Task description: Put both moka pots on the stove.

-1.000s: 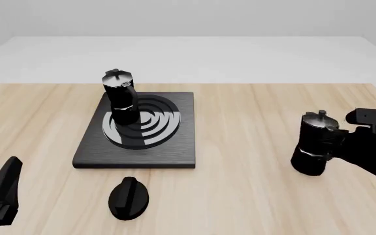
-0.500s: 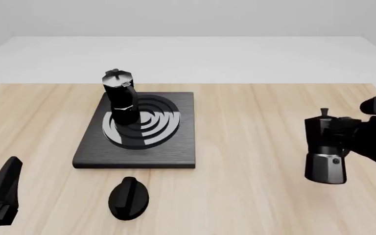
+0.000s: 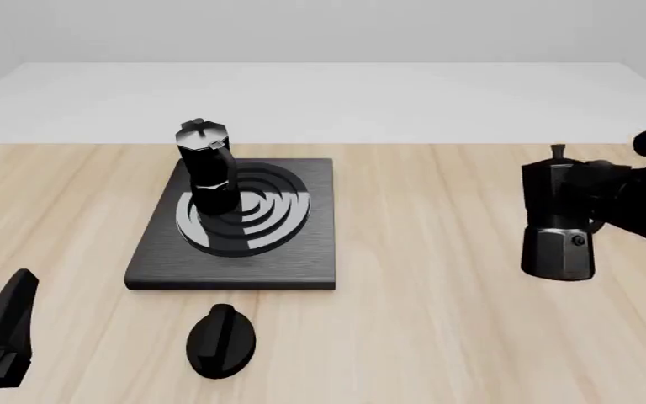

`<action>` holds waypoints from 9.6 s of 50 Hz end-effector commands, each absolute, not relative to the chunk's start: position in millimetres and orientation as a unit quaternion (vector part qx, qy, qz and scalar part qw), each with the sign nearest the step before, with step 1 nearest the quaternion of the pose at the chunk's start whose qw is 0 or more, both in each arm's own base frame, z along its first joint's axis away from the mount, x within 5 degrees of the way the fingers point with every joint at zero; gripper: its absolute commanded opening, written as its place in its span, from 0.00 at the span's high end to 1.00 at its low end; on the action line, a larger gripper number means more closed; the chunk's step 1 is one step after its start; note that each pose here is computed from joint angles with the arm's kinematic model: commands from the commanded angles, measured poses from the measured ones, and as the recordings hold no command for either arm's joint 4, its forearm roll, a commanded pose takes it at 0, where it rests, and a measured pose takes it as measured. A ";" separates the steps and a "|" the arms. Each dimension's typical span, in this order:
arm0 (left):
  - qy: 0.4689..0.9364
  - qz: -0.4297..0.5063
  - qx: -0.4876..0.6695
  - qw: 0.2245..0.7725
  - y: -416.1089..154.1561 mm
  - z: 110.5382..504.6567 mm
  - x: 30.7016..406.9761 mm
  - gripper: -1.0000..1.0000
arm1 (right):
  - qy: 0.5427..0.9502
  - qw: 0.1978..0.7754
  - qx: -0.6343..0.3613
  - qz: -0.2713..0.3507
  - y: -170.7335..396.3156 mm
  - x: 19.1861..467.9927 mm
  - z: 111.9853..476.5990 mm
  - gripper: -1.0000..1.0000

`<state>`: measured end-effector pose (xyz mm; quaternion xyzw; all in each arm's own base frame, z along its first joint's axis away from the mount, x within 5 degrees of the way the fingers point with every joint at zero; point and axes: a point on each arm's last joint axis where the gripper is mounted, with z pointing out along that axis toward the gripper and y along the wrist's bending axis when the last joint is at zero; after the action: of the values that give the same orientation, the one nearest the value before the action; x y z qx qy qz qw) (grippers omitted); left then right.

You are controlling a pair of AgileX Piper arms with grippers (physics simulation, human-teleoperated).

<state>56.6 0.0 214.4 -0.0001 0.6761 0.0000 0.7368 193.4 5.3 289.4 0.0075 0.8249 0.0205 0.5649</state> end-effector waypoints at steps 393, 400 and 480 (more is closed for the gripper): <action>0.676 0.000 0.000 0.737 0.0 214.4 56.6 0.00 | 0.749 0.591 -0.221 0.203 302.0 425.7 250.7 1.00; 0.676 0.000 0.000 0.737 0.0 214.4 56.6 0.00 | 0.752 0.588 -0.219 0.203 301.5 425.0 249.1 1.00; 0.676 0.000 0.000 0.737 0.0 214.4 56.6 0.00 | 0.787 0.537 -0.209 0.220 285.7 376.4 230.8 1.00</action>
<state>56.6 0.0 214.4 0.0000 0.6761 0.0000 0.7368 380.2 281.9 232.8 -0.2389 0.7747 0.1988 0.5508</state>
